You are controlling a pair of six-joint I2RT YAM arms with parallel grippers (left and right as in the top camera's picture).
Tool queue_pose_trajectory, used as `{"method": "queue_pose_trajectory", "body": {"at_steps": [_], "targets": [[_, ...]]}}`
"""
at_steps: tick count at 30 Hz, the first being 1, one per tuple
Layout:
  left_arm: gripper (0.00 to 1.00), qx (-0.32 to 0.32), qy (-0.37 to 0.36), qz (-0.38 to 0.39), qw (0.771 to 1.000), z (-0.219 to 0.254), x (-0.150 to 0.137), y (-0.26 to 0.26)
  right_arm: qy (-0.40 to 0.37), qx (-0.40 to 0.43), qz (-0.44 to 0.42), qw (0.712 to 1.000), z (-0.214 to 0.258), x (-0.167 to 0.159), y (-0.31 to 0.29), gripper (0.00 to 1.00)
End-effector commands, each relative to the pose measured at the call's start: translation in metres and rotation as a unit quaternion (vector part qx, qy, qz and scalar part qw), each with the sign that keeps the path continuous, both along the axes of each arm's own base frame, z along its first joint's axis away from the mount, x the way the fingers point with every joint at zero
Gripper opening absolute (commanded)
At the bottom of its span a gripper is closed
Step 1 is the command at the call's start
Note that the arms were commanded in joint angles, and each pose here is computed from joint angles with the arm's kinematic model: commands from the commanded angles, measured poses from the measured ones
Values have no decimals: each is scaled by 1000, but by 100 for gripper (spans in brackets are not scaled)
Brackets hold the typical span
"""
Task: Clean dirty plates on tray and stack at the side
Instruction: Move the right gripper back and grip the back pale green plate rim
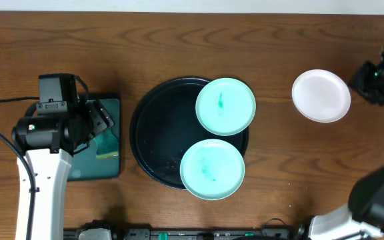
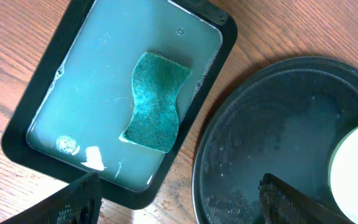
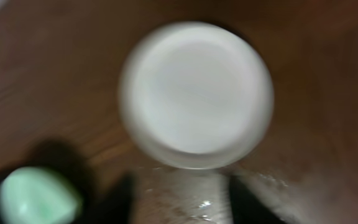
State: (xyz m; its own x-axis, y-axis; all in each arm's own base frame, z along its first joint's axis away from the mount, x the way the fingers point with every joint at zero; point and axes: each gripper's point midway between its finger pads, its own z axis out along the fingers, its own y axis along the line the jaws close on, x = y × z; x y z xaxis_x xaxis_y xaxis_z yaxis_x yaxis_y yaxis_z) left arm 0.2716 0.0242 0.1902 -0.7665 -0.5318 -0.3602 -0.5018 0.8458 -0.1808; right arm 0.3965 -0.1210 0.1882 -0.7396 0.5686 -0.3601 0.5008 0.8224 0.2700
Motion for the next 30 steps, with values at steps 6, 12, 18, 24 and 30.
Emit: {"method": "queue_pose_trajectory", "body": {"at_steps": [6,12,18,24,30], "targets": [[81,7,2,0,1000,1,0,2,-99,28,255,962,39,18,108,74],[81,7,2,0,1000,1,0,2,-26,50,346,937,-17,21,167,99],[81,7,3,0,1000,1,0,2,48,66,378,922,-83,25,210,98],[82,7,3,0,1000,1,0,2,94,84,384,915,-131,24,238,53],[81,7,3,0,1000,1,0,2,109,66,355,926,-144,28,241,47]]}}
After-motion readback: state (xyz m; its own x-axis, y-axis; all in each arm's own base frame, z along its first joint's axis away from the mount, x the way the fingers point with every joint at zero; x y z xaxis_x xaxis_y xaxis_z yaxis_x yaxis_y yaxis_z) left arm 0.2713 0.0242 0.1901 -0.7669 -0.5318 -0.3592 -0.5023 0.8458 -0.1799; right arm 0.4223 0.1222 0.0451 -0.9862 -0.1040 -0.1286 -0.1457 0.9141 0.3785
